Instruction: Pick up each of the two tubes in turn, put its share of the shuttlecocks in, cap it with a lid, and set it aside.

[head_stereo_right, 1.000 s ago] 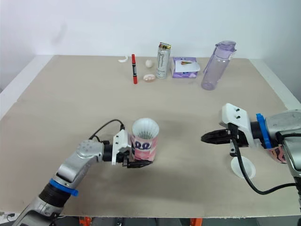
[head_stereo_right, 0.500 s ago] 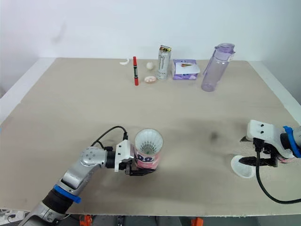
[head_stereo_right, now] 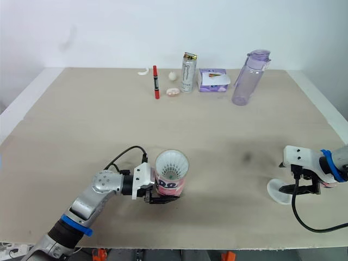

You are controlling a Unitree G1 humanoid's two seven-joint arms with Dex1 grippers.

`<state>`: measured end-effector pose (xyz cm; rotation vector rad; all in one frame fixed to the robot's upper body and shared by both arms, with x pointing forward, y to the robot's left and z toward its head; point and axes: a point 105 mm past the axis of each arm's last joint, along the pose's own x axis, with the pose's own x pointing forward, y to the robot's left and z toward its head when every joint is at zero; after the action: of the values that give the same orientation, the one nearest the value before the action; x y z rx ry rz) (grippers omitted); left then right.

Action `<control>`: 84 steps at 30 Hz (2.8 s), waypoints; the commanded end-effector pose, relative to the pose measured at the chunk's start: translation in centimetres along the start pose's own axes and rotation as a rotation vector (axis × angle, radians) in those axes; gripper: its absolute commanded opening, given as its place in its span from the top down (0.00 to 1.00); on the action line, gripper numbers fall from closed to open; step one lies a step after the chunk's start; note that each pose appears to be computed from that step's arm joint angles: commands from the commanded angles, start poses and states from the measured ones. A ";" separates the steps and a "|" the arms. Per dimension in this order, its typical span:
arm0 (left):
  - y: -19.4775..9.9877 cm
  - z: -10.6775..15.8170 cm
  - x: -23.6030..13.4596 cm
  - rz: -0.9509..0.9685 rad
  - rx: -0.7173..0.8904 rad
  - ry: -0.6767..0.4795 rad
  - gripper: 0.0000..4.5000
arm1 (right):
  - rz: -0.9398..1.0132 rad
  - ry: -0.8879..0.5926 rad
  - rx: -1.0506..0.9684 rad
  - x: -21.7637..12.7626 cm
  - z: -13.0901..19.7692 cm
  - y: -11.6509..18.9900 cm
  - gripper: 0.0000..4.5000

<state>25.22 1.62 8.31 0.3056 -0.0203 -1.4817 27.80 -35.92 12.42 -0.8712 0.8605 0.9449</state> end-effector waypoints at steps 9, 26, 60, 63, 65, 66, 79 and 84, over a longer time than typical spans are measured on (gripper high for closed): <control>-0.9 -1.4 -0.1 -0.023 -0.017 0.059 0.26 | 0.075 -0.025 0.016 0.3 0.6 0.7 0.80; 0.9 -2.7 -0.8 0.031 -0.077 0.098 0.26 | -0.016 -0.311 -0.403 -4.0 15.0 0.1 0.98; 3.9 -4.1 -1.2 0.155 -0.088 0.206 0.26 | 0.082 -0.614 -1.102 -4.7 31.6 5.8 0.98; 3.9 -4.2 -1.2 0.157 -0.090 0.209 0.26 | 0.065 -0.626 -1.119 -5.3 32.0 5.9 0.98; 3.9 -4.2 -1.2 0.157 -0.091 0.211 0.26 | 0.051 -0.631 -1.127 -5.8 32.2 5.8 0.98; 3.9 -4.2 -1.3 0.157 -0.091 0.213 0.26 | 0.041 -0.636 -1.130 -6.1 32.4 5.8 0.98; 4.0 -4.5 -1.3 0.155 -0.099 0.225 0.26 | 0.058 -0.581 -1.080 -7.3 31.5 5.8 0.98; 4.1 -4.6 -1.3 0.157 -0.101 0.227 0.26 | 0.098 -0.574 -1.066 -6.1 31.1 6.2 0.98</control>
<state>28.70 1.62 8.44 0.3315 0.0315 -1.3974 27.54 -7.88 28.26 -1.3130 -0.1665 1.6406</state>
